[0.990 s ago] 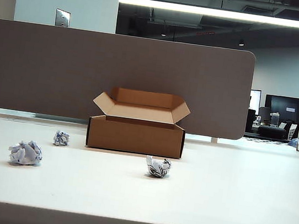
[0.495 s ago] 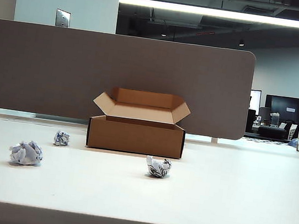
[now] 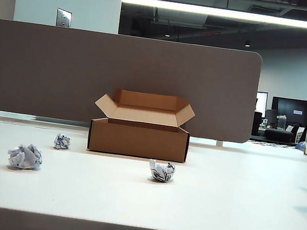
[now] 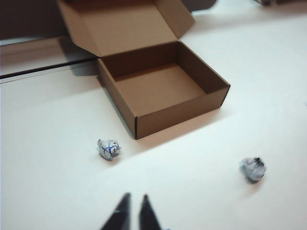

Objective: Pick up all the paper balls on the table and put them in the paper box.

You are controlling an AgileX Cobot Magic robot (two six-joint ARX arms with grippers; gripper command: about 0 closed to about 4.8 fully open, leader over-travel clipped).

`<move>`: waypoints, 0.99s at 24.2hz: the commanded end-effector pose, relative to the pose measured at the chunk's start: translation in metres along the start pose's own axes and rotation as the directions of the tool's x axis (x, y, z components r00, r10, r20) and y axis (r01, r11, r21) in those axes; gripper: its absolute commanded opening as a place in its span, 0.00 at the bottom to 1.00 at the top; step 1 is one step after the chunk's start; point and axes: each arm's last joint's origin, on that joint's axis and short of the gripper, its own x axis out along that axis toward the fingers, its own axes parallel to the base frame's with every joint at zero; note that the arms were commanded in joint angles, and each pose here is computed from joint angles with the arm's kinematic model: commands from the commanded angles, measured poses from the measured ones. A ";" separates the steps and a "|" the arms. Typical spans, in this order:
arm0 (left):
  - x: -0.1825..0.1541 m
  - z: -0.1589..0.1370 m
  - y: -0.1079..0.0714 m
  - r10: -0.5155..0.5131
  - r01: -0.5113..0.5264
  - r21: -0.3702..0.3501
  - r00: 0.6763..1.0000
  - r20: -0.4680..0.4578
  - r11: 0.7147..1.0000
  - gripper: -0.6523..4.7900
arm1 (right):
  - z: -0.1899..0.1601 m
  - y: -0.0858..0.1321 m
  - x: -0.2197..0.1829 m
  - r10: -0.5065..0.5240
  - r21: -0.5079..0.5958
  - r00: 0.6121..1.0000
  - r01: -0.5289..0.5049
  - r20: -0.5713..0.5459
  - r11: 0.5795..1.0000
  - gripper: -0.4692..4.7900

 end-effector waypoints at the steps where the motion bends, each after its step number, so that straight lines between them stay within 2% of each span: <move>1: 0.017 -0.002 0.001 -0.027 0.030 0.068 0.999 -0.046 0.997 0.27 | -0.001 0.014 0.029 0.132 -0.020 0.990 -0.133 -0.057 0.991 0.08; 3: 0.027 -0.007 0.002 -0.041 0.046 0.053 0.995 -0.093 0.998 0.33 | -0.009 0.020 0.047 0.167 -0.013 0.980 -0.169 -0.113 0.985 0.08; 5: 0.034 -0.011 0.003 -0.051 0.057 0.041 0.990 -0.134 0.998 0.41 | -0.020 0.029 0.065 0.228 0.000 0.959 -0.231 -0.168 0.973 0.16; 7: 0.040 -0.015 0.003 -0.067 0.073 0.025 0.983 -0.171 0.997 0.48 | -0.030 0.039 0.078 0.282 0.003 0.935 -0.288 -0.217 0.958 0.29; 8: 0.046 -0.019 0.002 -0.076 0.084 0.033 0.977 -0.200 0.996 0.48 | -0.041 0.047 0.090 0.307 0.009 0.916 -0.316 -0.258 0.949 0.43; 11: 0.055 -0.024 0.002 -0.090 0.112 0.075 0.965 -0.246 0.991 0.54 | -0.058 0.063 0.105 0.351 0.019 0.882 -0.364 -0.315 0.931 0.66; 13: 0.063 -0.029 0.000 -0.109 0.143 0.106 0.954 -0.280 0.984 0.58 | -0.067 0.072 0.112 0.371 0.023 0.866 -0.386 -0.336 0.922 0.80; 16: 0.075 -0.038 -0.003 -0.118 0.175 0.138 0.931 -0.346 0.975 0.58 | -0.079 0.084 0.119 0.397 0.028 0.844 -0.415 -0.362 0.909 0.96; 18: 0.090 -0.052 -0.007 -0.111 0.209 0.182 0.891 -0.440 0.961 0.71 | -0.093 0.097 0.124 0.413 0.031 0.818 -0.438 -0.401 0.898 0.99; 21: 0.101 -0.060 -0.010 -0.064 0.198 0.226 0.869 -0.490 0.954 0.71 | -0.104 0.106 0.127 0.416 0.032 0.799 -0.448 -0.435 0.894 0.99; 24: 0.109 -0.067 -0.010 -0.069 0.209 0.220 0.854 -0.515 0.953 0.71 | -0.117 0.115 0.130 0.386 0.017 0.788 -0.432 -0.480 0.902 0.99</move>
